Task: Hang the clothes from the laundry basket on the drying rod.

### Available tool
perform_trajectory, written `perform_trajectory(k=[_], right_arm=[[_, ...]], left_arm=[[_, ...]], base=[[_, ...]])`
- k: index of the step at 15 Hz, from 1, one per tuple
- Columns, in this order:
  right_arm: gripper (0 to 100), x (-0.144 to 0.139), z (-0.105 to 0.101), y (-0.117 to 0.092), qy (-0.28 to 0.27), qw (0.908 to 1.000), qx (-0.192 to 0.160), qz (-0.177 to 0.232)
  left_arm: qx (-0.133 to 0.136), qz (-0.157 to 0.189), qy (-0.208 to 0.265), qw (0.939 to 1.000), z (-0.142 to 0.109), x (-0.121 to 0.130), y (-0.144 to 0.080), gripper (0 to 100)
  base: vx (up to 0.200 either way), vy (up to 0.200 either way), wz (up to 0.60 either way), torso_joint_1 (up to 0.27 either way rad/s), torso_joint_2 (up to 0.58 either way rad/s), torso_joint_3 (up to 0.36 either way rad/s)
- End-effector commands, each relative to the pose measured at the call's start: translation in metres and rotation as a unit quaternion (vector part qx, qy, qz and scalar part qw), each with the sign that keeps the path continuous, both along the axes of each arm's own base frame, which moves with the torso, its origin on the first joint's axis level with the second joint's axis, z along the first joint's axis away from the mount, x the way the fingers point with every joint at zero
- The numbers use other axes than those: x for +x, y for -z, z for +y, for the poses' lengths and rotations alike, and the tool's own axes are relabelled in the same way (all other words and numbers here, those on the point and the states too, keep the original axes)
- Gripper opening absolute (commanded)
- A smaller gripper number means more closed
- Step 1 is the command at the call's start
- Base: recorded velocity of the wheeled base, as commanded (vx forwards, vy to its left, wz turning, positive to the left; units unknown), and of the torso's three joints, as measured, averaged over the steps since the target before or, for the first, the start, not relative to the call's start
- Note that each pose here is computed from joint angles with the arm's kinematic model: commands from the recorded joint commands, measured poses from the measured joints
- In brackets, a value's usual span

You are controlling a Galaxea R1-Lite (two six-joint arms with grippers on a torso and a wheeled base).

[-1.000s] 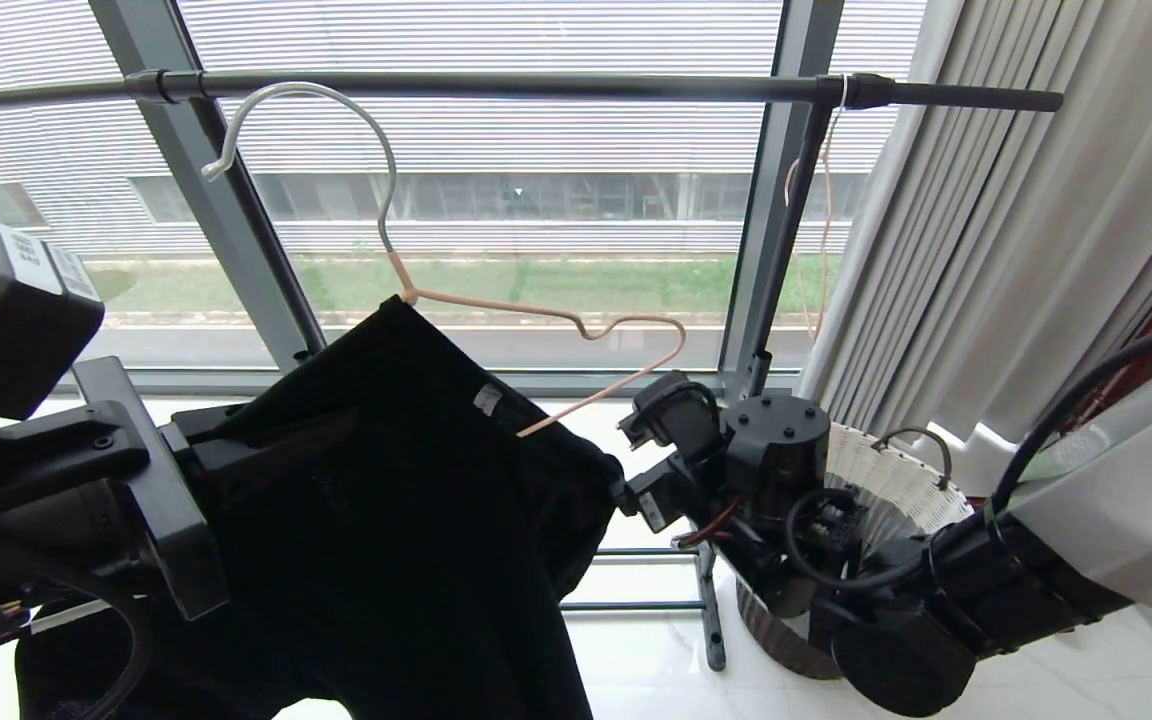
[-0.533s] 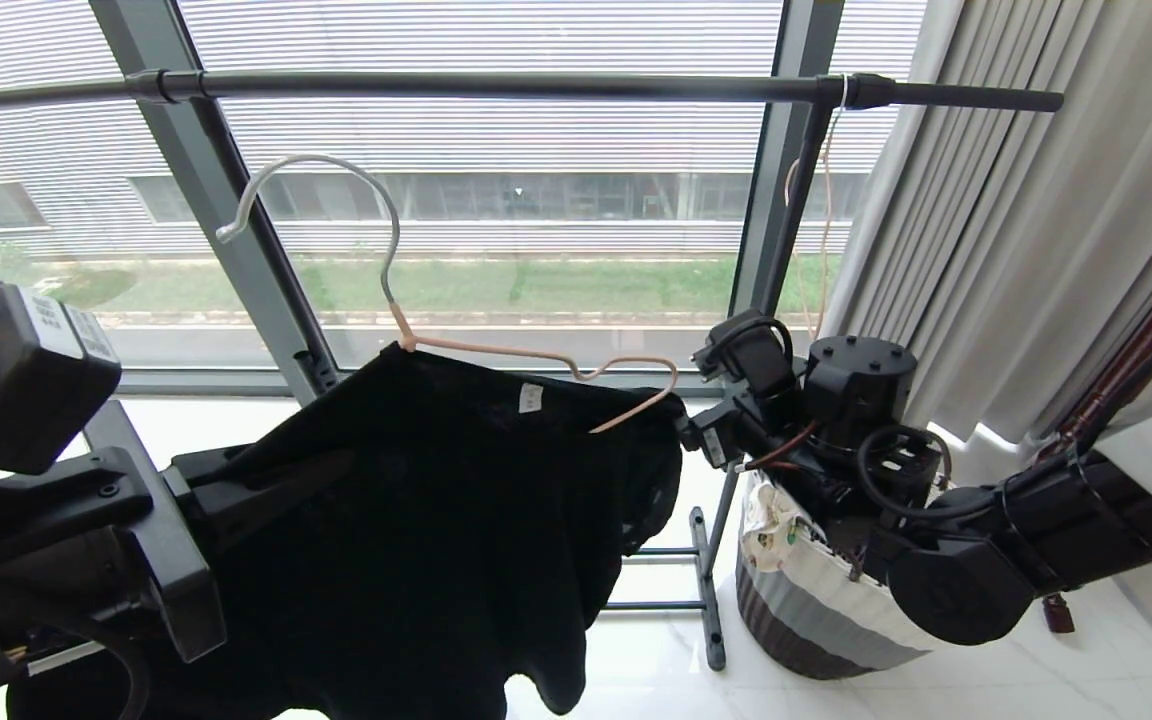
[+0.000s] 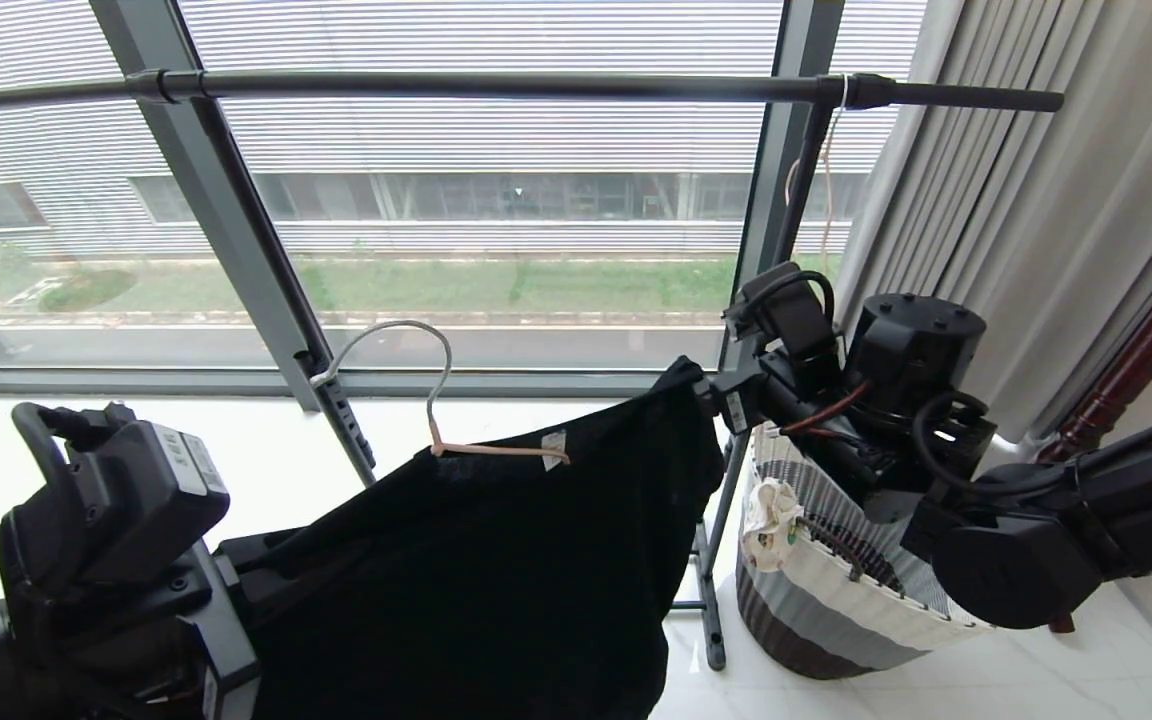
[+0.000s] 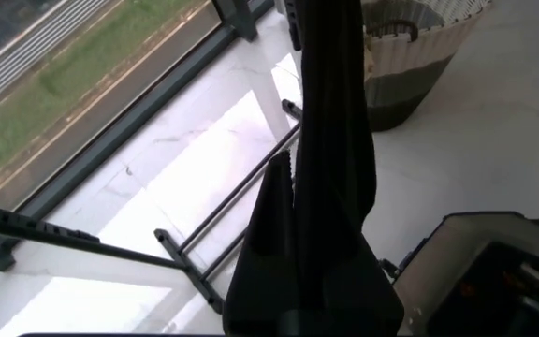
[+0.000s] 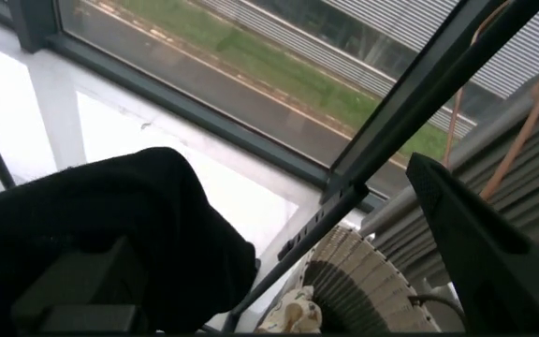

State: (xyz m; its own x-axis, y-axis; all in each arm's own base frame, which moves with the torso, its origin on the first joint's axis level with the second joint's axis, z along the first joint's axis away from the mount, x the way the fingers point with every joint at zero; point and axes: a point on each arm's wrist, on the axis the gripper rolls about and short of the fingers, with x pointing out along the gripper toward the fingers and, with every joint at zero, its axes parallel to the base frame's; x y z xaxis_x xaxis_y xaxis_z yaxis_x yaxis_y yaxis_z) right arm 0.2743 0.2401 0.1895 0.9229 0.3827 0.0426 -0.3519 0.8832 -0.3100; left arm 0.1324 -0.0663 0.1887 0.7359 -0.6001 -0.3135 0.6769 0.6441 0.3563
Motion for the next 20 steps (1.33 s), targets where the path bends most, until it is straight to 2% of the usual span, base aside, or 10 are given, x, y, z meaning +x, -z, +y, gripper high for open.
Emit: perform_trajectory(k=[1, 4, 6, 9, 13, 14, 16, 17, 20], right_arm=[[100, -0.018, 0.000, -0.020, -0.018, 0.9997, 0.009, -0.010], [100, -0.049, -0.001, -0.041, -0.087, 0.9962, -0.008, 0.005], [100, -0.061, -0.003, -0.044, -0.120, 0.9923, -0.023, 0.019], [100, -0.065, -0.004, -0.044, -0.140, 0.9881, -0.059, 0.027], [100, -0.080, 0.000, -0.047, -0.169, 0.9828, -0.067, 0.030], [100, -0.087, -0.001, -0.048, -0.184, 0.9794, -0.074, 0.039], [100, -0.103, -0.013, -0.045, -0.237, 0.9609, -0.114, 0.089], [100, -0.105, -0.017, -0.044, -0.246, 0.9562, -0.122, 0.101], [100, -0.100, -0.019, -0.043, -0.238, 0.9580, -0.122, 0.104]], left_arm=[[0.004, 0.011, -0.002, 0.9999, -0.005, 0.011, 0.003, 0], [-0.008, -0.012, -0.012, 0.9998, -0.007, 0.025, 0.002, 0], [-0.014, -0.025, -0.014, 0.9995, -0.009, 0.030, -0.001, 0], [-0.018, -0.032, -0.026, 0.9990, -0.006, 0.033, -0.005, 0], [-0.021, -0.041, -0.038, 0.9982, -0.002, 0.036, -0.007, 0], [-0.021, -0.041, -0.038, 0.9982, -0.002, 0.036, -0.008, 0], [-0.024, -0.045, -0.038, 0.9980, -0.003, 0.037, -0.010, 0], [-0.024, -0.046, -0.038, 0.9979, -0.003, 0.037, -0.011, 0], [-0.026, -0.050, -0.037, 0.9978, -0.002, 0.035, -0.012, 0]], base=[[0.000, 0.000, 0.00, 0.000, 0.00, 0.000], [0.000, 0.000, 0.00, 0.000, 0.00, 0.000], [0.000, 0.000, 0.00, 0.000, 0.00, 0.000], [0.000, 0.000, 0.00, 0.000, 0.00, 0.000], [0.000, 0.000, 0.00, 0.000, 0.00, 0.000], [0.000, 0.000, 0.00, 0.000, 0.00, 0.000], [0.000, 0.000, 0.00, 0.000, 0.00, 0.000], [0.000, 0.000, 0.00, 0.000, 0.00, 0.000], [0.000, 0.000, 0.00, 0.000, 0.00, 0.000]])
